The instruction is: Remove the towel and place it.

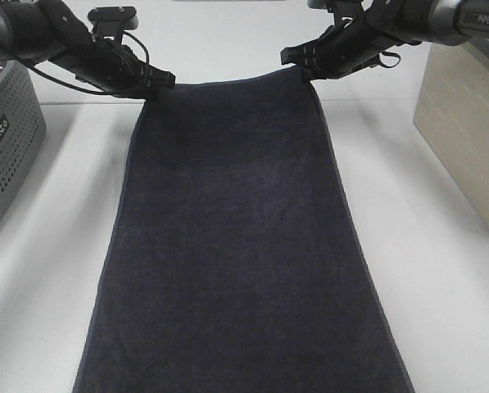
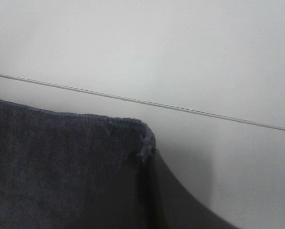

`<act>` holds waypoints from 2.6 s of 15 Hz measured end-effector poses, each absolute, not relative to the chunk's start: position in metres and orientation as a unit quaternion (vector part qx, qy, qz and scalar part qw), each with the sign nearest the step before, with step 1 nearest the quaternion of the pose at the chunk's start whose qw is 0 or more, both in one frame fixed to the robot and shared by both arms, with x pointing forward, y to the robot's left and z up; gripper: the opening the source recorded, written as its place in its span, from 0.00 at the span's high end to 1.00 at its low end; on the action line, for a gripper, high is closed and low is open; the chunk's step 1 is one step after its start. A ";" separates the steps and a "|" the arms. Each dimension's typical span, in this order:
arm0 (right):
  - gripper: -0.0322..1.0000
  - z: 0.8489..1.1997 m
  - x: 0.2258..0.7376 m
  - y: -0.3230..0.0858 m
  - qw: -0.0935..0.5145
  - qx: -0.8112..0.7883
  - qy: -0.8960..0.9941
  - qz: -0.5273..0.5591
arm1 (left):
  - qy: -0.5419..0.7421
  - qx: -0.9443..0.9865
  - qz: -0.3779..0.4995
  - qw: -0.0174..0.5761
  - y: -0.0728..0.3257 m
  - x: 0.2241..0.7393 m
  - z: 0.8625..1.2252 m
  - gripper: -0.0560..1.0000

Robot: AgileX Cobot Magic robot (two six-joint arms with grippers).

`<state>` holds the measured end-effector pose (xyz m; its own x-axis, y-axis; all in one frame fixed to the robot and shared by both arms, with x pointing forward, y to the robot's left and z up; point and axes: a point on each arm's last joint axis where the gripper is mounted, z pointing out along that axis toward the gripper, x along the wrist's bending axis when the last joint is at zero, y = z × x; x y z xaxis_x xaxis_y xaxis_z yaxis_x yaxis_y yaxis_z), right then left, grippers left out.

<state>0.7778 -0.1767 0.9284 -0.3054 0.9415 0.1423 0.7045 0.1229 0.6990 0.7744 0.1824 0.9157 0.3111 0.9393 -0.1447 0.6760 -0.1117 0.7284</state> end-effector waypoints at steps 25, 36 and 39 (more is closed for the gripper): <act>0.95 0.941 0.789 -0.179 0.231 0.561 0.690 0.396 | 0.498 0.698 0.312 0.409 0.171 0.787 0.933 0.94; 0.95 0.907 0.795 -0.180 0.234 0.569 0.686 0.388 | 0.507 0.683 0.340 0.401 0.175 0.794 0.897 0.94; 0.95 0.899 0.797 -0.181 0.242 0.571 0.680 0.391 | 0.509 0.677 0.351 0.399 0.176 0.796 0.887 0.94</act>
<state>0.7968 -0.1807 0.8986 -0.2302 0.9660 0.1177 0.5883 0.0418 0.8076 0.7958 0.1764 0.8870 0.2350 0.9696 0.0675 0.4094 -0.1617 0.8979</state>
